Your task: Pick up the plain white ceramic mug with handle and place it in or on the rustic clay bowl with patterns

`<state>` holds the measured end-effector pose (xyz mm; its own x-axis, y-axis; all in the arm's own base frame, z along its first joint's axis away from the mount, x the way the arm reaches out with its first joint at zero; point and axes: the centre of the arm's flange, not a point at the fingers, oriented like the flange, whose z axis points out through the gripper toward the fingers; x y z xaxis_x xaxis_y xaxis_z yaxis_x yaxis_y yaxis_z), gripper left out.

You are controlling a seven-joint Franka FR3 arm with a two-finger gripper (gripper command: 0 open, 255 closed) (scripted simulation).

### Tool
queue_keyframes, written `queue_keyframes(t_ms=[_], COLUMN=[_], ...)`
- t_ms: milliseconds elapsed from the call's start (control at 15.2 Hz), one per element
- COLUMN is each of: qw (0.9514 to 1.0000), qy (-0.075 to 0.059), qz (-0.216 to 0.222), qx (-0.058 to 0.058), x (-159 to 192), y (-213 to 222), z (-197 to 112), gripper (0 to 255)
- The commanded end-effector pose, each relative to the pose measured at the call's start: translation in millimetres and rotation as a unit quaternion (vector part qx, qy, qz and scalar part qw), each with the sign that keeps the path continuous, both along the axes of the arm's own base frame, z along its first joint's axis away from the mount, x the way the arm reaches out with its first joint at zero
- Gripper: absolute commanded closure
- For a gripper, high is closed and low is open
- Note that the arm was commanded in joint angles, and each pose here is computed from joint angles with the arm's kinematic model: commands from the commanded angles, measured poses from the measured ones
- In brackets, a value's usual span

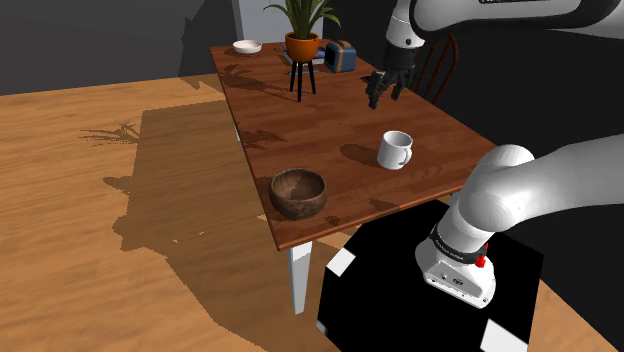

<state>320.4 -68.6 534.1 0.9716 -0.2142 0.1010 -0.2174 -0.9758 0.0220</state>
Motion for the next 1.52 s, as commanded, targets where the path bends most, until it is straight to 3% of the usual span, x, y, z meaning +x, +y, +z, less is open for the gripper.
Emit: queue_keyframes(t_ms=[0,660,1122,1452], qw=[1.0000,0.9997,0.9997,0.9997], qy=[0.003,0.022,0.022,0.022], qz=[-0.001,-0.005,-0.005,-0.005], qx=[0.002,0.012,0.012,0.012], x=[-1,-19,-18,-17], y=[-14,-66,-67,-67], z=[-23,-141,-178,-181], gripper=[0,0,0,0])
